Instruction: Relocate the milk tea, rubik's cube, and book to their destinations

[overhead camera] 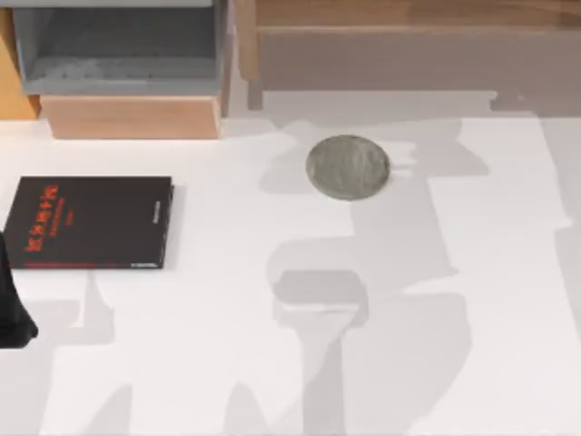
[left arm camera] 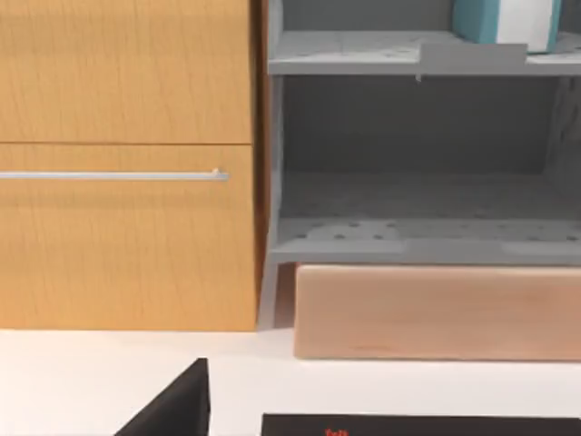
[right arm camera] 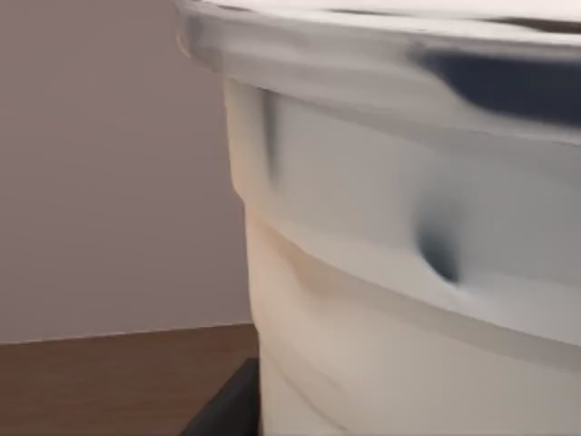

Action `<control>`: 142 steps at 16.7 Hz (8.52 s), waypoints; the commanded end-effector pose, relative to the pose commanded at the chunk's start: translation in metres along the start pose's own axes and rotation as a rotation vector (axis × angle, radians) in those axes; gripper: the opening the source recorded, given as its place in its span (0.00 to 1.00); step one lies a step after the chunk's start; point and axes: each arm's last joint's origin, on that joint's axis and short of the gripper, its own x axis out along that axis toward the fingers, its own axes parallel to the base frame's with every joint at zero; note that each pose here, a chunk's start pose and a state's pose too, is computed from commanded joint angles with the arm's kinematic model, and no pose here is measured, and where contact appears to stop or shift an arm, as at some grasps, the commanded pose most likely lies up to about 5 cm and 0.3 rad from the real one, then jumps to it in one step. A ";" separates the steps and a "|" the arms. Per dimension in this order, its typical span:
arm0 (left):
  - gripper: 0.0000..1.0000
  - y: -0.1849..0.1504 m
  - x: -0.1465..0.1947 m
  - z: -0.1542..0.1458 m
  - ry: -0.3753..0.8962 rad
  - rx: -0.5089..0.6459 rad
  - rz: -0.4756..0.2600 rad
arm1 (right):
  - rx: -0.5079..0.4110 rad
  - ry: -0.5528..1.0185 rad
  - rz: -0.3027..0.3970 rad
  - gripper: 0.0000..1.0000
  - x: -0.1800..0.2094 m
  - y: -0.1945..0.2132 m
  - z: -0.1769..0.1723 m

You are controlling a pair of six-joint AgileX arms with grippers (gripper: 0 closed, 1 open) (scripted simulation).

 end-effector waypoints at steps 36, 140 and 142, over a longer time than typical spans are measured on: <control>1.00 0.000 0.000 0.000 0.000 0.000 0.000 | -0.133 0.060 -0.065 0.15 -0.043 0.264 -0.183; 1.00 0.000 0.000 0.000 0.000 0.000 0.000 | 0.203 1.587 -0.417 0.55 -0.082 -0.182 -0.050; 1.00 0.000 0.000 0.000 0.000 0.000 0.000 | 0.203 1.587 -0.417 0.40 -0.082 -0.182 -0.050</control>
